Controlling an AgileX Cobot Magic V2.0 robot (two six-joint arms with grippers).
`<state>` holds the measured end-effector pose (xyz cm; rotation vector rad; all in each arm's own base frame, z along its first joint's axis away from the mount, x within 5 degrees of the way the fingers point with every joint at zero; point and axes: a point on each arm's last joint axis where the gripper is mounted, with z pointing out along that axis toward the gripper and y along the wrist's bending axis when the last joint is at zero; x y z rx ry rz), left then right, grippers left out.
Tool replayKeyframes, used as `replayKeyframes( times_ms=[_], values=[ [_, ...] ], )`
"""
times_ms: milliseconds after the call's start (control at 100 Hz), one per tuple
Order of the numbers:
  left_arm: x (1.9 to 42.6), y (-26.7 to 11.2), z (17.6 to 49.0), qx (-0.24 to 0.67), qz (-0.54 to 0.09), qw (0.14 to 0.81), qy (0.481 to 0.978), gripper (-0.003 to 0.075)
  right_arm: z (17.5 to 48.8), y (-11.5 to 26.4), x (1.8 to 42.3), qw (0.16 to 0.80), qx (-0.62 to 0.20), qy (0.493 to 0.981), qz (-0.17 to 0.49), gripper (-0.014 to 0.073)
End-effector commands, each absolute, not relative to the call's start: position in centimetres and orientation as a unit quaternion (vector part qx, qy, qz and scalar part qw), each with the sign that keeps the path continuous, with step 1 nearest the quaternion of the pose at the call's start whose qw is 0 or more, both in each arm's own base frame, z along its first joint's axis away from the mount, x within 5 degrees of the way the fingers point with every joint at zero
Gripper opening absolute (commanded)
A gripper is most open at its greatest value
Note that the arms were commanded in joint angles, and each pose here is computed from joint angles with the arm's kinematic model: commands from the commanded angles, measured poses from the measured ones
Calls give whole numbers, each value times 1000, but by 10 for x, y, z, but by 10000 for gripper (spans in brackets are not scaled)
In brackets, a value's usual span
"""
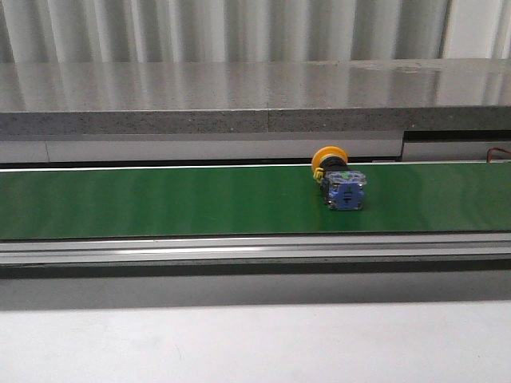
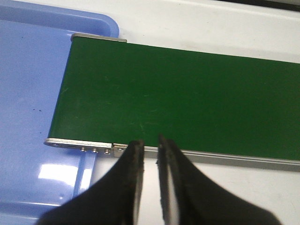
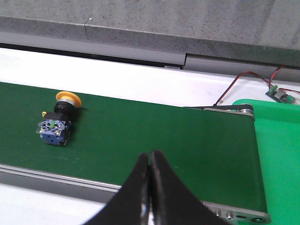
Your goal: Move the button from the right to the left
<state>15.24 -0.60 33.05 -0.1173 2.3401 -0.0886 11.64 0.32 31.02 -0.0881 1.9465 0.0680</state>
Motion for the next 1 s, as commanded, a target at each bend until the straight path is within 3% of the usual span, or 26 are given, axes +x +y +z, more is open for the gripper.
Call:
replayKeyframes(
  times_ms=[0, 110, 210, 590, 990],
  values=[
    [156, -7, 345, -39, -39, 428, 902, 272, 324, 1, 118, 594, -34, 804, 16, -67],
    [157, -8, 346, -40, -42, 430, 901, 543, 324, 1, 118, 594, -34, 804, 16, -67],
    [157, -8, 346, -42, -46, 430, 901, 677, 324, 1, 118, 594, -34, 804, 16, -67],
    [170, -25, 342, -33, -100, 406, 908, 670, 324, 1, 118, 594, -34, 804, 16, -67],
    [225, -120, 335, 84, -191, 370, 905, 670, 324, 1, 118, 594, -34, 804, 16, -67]
  ],
)
